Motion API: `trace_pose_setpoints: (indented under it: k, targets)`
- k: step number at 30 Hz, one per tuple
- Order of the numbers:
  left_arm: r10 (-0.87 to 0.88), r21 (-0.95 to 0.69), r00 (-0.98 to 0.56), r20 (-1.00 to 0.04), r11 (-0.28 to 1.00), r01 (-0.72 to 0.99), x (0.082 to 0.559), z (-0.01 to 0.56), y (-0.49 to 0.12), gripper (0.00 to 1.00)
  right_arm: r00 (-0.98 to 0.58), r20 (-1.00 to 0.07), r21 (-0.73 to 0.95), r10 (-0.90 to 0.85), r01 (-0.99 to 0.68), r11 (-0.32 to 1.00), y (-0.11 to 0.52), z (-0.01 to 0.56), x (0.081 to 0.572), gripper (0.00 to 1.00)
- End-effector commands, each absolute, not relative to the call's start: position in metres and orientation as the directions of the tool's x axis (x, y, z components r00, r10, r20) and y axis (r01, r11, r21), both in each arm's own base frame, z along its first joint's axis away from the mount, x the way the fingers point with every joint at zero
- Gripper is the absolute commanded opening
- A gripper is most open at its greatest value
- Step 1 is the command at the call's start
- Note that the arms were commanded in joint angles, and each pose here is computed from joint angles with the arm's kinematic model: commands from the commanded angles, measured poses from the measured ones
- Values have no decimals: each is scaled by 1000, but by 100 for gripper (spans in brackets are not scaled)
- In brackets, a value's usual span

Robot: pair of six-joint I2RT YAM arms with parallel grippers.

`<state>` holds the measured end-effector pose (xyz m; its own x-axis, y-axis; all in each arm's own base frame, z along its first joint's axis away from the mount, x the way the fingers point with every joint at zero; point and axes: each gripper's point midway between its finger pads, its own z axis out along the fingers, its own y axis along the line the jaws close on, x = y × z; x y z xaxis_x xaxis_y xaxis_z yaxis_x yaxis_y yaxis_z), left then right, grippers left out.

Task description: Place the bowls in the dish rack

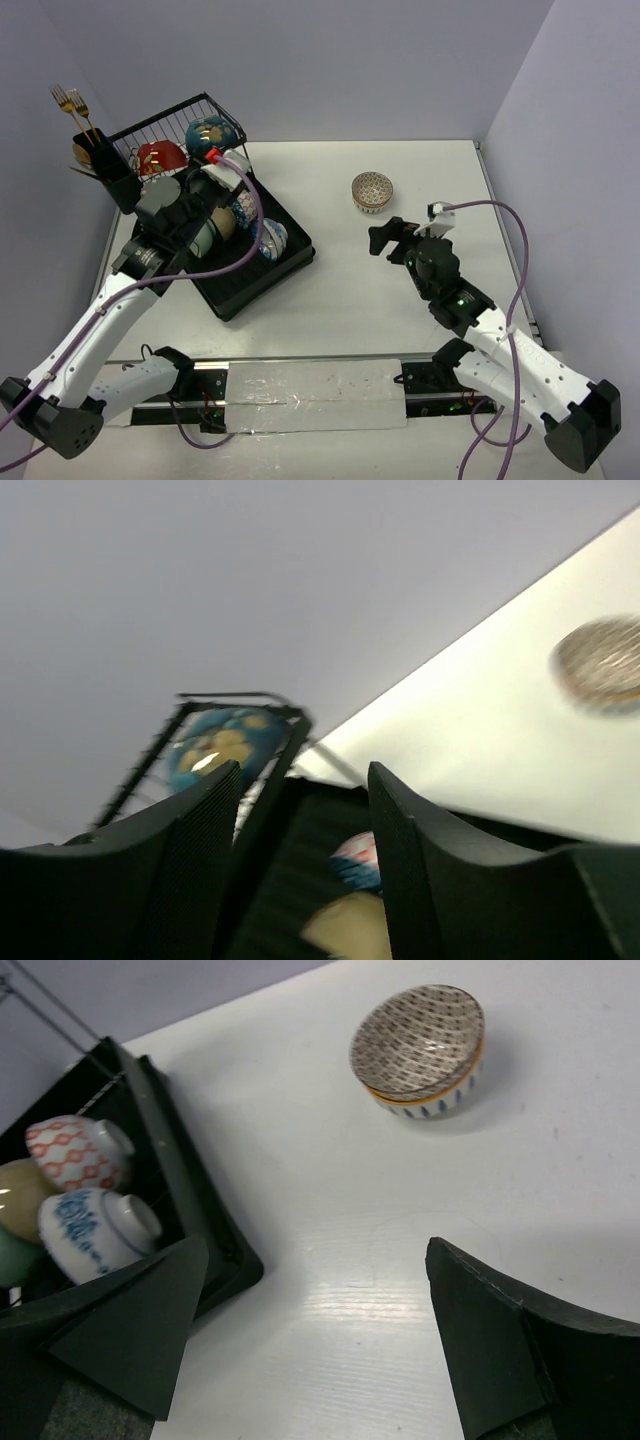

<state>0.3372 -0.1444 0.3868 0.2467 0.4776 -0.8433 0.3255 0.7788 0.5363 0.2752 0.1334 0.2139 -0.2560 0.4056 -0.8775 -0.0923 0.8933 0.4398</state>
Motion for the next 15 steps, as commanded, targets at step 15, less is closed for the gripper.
trace_pose_setpoints:
  k: [15]
  targets:
    - [-115, -200, -226, -967, 893, 403, 343, 316, -191, 99, -449, -747, 296, 489, 434, 851, 62, 168, 365, 88]
